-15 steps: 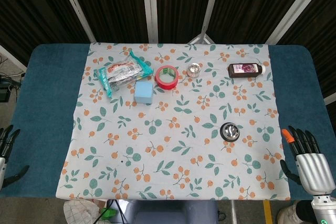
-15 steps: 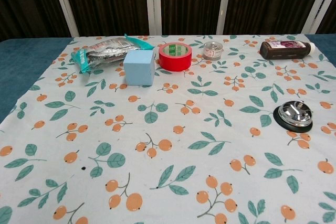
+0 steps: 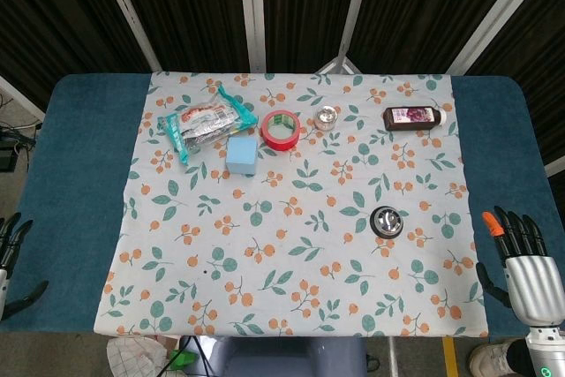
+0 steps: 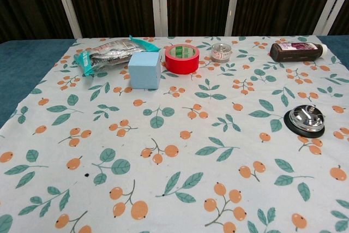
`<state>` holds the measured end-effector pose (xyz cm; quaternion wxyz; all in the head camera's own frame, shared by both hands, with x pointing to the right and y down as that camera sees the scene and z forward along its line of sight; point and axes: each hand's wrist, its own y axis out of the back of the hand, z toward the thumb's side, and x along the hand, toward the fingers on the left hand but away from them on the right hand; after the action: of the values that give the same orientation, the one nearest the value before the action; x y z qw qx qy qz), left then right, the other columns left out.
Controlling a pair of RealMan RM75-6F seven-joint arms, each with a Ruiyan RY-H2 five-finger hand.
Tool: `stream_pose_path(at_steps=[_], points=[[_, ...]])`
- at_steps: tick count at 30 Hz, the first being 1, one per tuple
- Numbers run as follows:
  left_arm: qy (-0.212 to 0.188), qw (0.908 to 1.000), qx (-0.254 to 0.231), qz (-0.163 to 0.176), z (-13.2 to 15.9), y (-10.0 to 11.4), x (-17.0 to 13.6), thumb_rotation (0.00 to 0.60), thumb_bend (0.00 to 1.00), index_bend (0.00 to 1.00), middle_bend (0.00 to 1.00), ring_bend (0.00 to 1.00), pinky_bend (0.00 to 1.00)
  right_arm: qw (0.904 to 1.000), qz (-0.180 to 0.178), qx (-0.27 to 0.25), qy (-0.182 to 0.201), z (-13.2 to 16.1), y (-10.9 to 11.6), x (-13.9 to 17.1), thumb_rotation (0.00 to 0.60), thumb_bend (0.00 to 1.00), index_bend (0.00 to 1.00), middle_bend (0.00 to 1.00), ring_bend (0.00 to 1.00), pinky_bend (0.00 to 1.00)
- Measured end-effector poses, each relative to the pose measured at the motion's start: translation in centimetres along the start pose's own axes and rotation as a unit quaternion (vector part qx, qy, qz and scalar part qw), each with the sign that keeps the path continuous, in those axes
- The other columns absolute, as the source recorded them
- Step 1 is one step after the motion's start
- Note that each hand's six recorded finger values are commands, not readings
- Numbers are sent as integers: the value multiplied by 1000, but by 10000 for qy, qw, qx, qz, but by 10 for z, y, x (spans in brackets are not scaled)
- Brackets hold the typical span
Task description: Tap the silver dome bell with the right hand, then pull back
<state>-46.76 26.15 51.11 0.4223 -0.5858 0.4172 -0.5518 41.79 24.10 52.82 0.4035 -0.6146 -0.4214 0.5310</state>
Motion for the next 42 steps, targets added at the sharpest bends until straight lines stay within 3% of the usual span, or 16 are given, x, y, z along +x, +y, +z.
stream_pose_path(at_steps=[4, 11, 15, 19, 30, 35, 42], points=[[28, 10000, -2, -51, -1, -2, 2, 600, 268, 72, 0, 0, 90, 10000, 89, -14, 28, 1, -4, -1, 600, 456, 0, 0, 0, 0], [21, 9999, 6, -118, 1, -5, 3, 600, 268, 72, 0, 0, 90, 9995, 68, -180, 261, 13, -9, -3, 600, 856, 0, 0, 0, 0], [26, 9999, 9, -158, 2, -7, 5, 600, 268, 72, 0, 0, 90, 9982, 40, -329, 494, 28, -18, -8, 600, 989, 0, 0, 0, 0], [57, 9998, 21, -211, 1, -9, 7, 600, 268, 73, 0, 0, 90, 9973, 155, -331, 632, 39, -29, -18, 600, 1000, 0, 0, 0, 0], [64, 9997, 9, -246, 2, -10, 9, 600, 268, 75, 0, 0, 90, 9912, 882, -116, 978, 71, -74, -73, 600, 1000, 0, 0, 0, 0], [87, 9998, -1, -203, 0, -9, 9, 600, 267, 75, 0, 0, 90, 9876, 1198, -199, 992, 80, -102, -99, 600, 1000, 0, 0, 0, 0], [102, 9997, 30, -236, 1, -11, 10, 600, 268, 76, 0, 0, 90, 9862, 1365, -346, 870, 80, -129, -119, 600, 1000, 0, 0, 0, 0]])
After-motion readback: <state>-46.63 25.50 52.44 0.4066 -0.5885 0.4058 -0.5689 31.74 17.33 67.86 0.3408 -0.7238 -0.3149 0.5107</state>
